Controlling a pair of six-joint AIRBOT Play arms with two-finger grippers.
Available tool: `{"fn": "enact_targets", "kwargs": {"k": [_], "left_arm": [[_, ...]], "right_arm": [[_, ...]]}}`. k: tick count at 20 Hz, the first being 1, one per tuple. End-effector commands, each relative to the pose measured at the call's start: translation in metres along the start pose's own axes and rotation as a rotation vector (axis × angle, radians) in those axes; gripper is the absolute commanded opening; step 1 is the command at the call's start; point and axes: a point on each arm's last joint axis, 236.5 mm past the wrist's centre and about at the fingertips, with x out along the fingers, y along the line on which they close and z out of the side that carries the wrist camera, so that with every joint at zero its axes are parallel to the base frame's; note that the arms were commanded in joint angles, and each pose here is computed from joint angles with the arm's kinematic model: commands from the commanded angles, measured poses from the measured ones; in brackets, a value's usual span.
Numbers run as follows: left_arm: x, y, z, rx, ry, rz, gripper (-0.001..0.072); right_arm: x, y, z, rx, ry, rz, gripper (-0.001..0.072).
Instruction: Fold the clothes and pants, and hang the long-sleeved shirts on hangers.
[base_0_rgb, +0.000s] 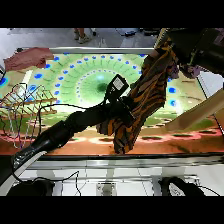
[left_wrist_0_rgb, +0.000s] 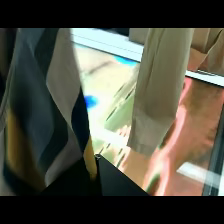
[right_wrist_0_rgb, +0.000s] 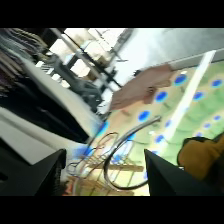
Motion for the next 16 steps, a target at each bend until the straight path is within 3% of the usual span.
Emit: {"fn": "enact_targets", "kwargs": {"k": [1,7,12,16], "left_arm": [[0.0,0.003,0.0,-0.001,-0.003,0.01,0.0023],[-0.002,0.018,0.0,-0.026,-0.008,0.047,0.0023],[-0.001,0.018,-0.001,-0.026,-0.007,0.048,0.0023],[-0.001,0.019,-0.001,-0.026,-0.007,0.049,0.0023]], "right_arm": [[-0.005,-0.025,-0.021,-0.083,0.094,-0.115,0.0579],[-0.053,-0.073,-0.041,-0.093,0.201,-0.406,0.0562],[-0.052,-0.049,0.001,-0.124,0.034,-0.363,0.0561],[-0.067,-0.066,-0.028,-0.119,0.179,-0.461,0.0563]]}}
